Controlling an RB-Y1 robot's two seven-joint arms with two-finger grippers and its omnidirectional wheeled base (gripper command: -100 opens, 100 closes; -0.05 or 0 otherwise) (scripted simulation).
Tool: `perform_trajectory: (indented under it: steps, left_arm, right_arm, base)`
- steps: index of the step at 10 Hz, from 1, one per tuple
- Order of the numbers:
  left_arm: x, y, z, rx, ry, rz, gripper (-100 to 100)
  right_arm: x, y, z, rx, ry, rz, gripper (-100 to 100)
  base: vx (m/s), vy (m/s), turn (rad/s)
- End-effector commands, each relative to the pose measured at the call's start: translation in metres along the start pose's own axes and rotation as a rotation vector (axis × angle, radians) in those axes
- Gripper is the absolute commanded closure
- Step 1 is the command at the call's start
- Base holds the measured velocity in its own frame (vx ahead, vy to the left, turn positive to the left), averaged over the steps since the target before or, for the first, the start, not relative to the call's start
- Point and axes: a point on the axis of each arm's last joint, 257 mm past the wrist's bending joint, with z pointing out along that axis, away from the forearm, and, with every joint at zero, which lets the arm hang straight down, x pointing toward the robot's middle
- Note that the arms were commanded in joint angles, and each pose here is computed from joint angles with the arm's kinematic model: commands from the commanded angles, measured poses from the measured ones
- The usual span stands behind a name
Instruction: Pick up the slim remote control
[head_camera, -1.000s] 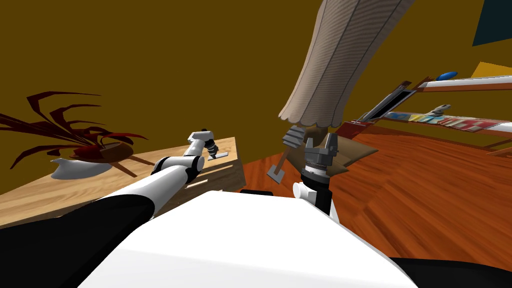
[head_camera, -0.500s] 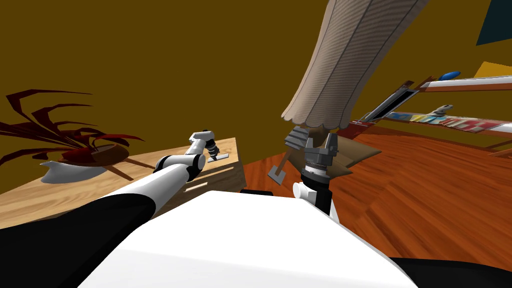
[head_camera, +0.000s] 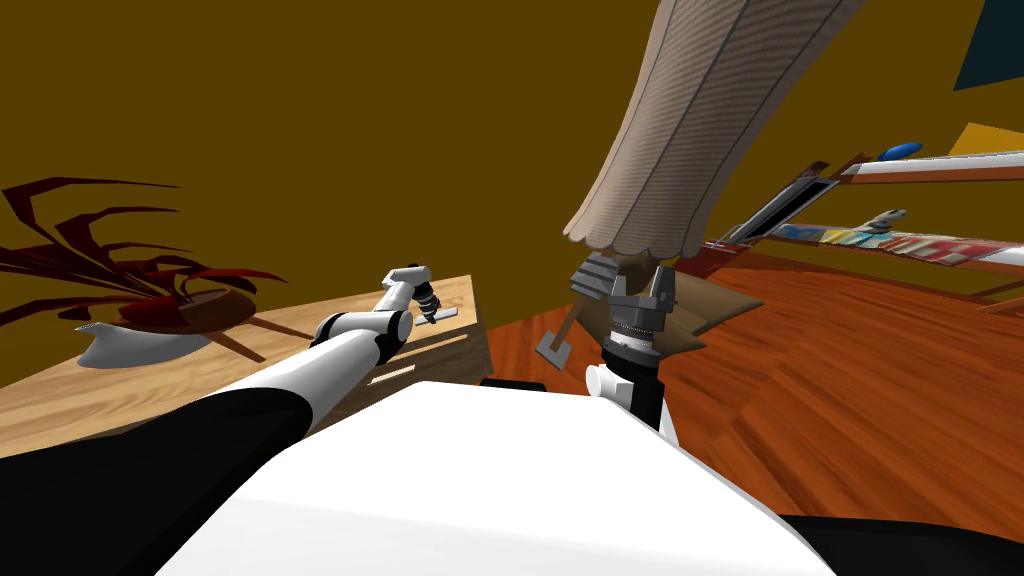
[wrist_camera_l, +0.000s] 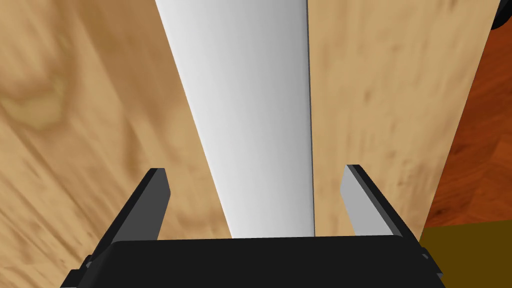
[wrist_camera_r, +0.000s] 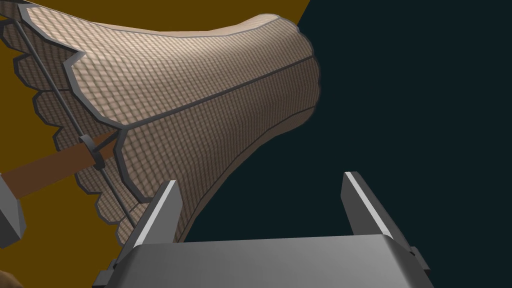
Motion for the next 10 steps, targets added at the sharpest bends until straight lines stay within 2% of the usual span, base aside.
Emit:
perform_trajectory:
  steps: [1, 5, 6, 7, 8, 9, 10]
  left_arm:
    - [0.000, 0.000, 0.000, 0.000, 0.000, 0.000, 100]
    - [0.000, 0.000, 0.000, -0.001, 0.000, -0.002, 100]
    - [0.000, 0.000, 0.000, -0.001, 0.000, -0.001, 0]
    - [-0.002, -0.001, -0.011, 0.000, 0.001, -0.001, 100]
    - [-0.002, -0.002, -0.016, -0.001, 0.001, -0.001, 100]
    - [-0.002, -0.002, -0.013, 0.002, 0.000, -0.001, 100]
    - [-0.002, -0.001, -0.014, 0.001, 0.001, 0.000, 0]
  right_arm:
    - [0.000, 0.000, 0.000, 0.000, 0.000, 0.000, 0]
    - [0.000, 0.000, 0.000, 0.000, 0.000, 0.000, 0]
    - [0.000, 0.000, 0.000, 0.000, 0.000, 0.000, 0]
    - [0.000, 0.000, 0.000, 0.000, 0.000, 0.000, 0]
    - [0.000, 0.000, 0.000, 0.000, 0.000, 0.000, 0]
    - [0.000, 0.000, 0.000, 0.000, 0.000, 0.000, 0]
    - [0.000, 0.000, 0.000, 0.000, 0.000, 0.000, 0]
  base:
    - [0.000, 0.000, 0.000]
    - [0.000, 0.000, 0.000]
    - [0.000, 0.000, 0.000]
    - [-0.006, -0.007, -0.002]
    - [-0.008, -0.008, -0.004]
    - [0.000, 0.000, 0.000]
    - [0.000, 0.000, 0.000]
